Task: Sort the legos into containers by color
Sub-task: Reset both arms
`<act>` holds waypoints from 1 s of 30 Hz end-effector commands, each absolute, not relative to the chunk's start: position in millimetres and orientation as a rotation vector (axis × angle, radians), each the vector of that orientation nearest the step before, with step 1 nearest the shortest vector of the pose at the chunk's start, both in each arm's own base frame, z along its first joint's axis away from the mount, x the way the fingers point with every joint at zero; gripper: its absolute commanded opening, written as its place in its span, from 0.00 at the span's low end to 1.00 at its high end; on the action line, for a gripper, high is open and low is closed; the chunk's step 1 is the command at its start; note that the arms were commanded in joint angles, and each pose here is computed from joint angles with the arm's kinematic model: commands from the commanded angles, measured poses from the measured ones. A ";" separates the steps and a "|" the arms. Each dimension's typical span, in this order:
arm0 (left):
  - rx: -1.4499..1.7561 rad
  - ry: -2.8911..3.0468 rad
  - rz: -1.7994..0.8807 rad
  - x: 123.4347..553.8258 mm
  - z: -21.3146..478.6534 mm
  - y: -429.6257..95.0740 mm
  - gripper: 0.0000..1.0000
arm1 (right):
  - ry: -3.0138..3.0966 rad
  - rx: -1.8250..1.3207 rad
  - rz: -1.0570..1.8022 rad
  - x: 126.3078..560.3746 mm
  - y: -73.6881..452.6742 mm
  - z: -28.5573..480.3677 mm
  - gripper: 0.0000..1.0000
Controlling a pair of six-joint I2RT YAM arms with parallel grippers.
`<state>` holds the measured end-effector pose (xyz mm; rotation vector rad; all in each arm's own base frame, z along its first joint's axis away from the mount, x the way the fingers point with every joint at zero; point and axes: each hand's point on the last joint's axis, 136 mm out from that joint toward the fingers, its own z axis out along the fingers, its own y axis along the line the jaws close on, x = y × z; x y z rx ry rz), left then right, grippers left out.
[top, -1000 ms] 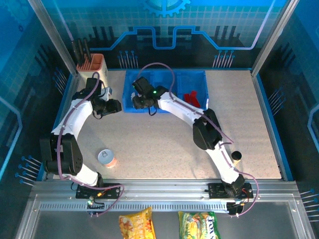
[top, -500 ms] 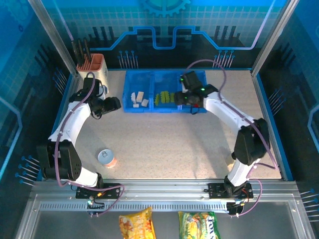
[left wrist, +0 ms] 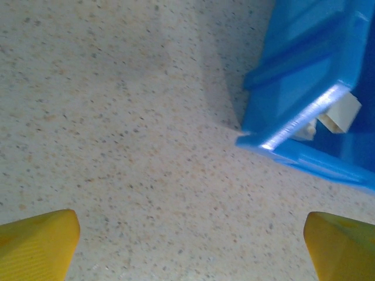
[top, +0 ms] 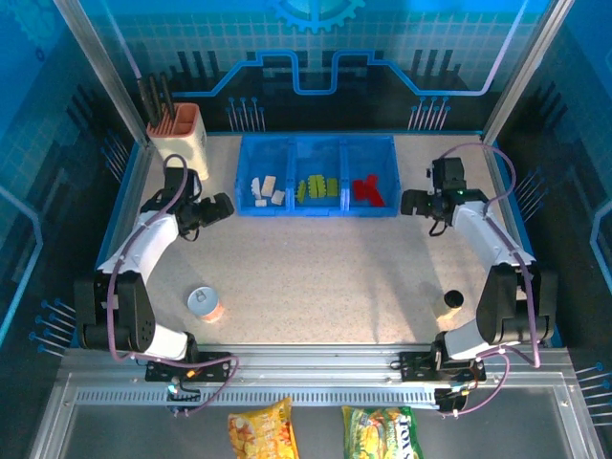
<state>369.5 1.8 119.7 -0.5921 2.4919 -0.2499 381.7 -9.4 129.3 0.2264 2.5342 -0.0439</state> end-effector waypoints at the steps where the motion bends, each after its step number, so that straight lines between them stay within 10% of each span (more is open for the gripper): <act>1: -0.606 2.377 -0.113 380.1 126.2 25.0 0.99 | 2.432 0.261 -0.043 392.4 -17.6 133.1 1.00; 30: -0.016 1.866 -0.103 391.7 97.6 -12.6 0.99 | 1.896 -0.089 -0.090 397.2 21.4 99.5 1.00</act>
